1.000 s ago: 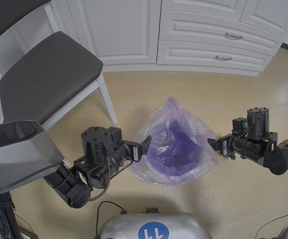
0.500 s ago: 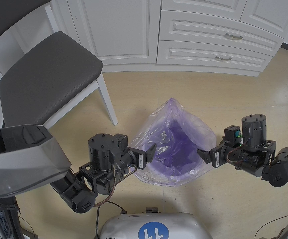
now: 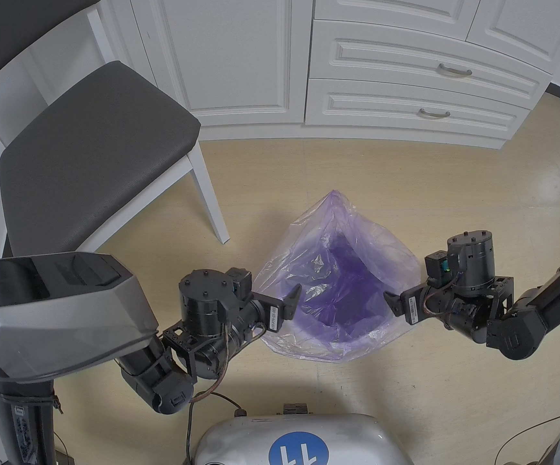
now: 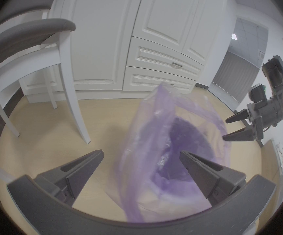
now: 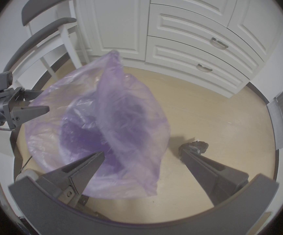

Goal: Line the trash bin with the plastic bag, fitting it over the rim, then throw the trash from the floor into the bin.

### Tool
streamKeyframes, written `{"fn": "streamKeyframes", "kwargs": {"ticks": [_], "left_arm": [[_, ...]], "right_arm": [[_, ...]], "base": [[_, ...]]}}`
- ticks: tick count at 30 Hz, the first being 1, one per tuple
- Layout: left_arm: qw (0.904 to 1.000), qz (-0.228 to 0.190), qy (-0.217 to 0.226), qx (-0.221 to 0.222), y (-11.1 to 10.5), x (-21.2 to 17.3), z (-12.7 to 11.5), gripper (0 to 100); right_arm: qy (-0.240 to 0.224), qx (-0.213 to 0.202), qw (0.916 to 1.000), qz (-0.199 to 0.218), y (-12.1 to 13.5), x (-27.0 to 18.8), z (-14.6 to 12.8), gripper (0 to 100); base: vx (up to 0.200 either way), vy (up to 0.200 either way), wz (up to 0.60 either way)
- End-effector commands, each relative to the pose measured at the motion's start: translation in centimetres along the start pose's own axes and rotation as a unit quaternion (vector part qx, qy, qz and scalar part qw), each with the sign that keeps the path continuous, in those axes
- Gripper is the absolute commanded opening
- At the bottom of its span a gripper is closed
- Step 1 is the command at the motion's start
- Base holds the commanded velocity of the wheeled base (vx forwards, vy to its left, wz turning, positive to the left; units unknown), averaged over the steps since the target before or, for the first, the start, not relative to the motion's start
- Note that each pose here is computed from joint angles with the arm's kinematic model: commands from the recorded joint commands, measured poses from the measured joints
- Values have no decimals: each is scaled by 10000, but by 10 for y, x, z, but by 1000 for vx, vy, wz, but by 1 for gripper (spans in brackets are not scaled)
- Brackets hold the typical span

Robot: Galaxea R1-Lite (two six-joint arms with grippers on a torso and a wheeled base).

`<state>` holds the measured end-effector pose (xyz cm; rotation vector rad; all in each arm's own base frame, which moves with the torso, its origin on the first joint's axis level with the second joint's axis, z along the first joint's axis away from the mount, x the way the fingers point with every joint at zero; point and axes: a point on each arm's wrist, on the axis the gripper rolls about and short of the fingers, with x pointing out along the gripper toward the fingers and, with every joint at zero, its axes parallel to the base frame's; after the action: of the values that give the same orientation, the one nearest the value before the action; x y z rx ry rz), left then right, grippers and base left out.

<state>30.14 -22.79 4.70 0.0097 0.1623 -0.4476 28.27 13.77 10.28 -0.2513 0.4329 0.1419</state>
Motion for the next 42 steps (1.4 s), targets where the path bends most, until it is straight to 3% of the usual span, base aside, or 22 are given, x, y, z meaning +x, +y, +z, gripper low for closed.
{"fn": "streamKeyframes", "kwargs": {"ticks": [1,4,11,18,24,31,34,42], "left_arm": [[9994,345,-10,-86,25,21,-8,100],[9989,438,-97,-153,32,25,-4,100],[9971,450,-259,-556,33,36,-2,100],[9952,465,-354,-779,36,41,0,100],[9967,285,-198,-732,26,32,-6,100],[9965,-120,-360,-744,12,21,14,100],[9957,-168,-499,-768,16,30,24,100],[9964,236,-180,-800,51,68,16,100]], "right_arm": [[-167,215,9990,-359,-13,22,2,100],[-363,363,9972,-535,-23,31,5,100],[-352,526,9949,-792,-37,59,3,100],[-929,1081,9860,-862,-41,76,17,100],[-1042,1350,9812,-908,-46,84,23,100],[-957,1387,9806,-1004,-51,97,17,100],[-954,1395,9803,-1025,-53,99,17,100],[-883,1390,9807,-1059,-55,102,13,100]], "base": [[0,0,0],[0,0,0],[0,0,0],[0,0,0],[0,0,0],[0,0,0],[0,0,0],[0,0,0]]}}
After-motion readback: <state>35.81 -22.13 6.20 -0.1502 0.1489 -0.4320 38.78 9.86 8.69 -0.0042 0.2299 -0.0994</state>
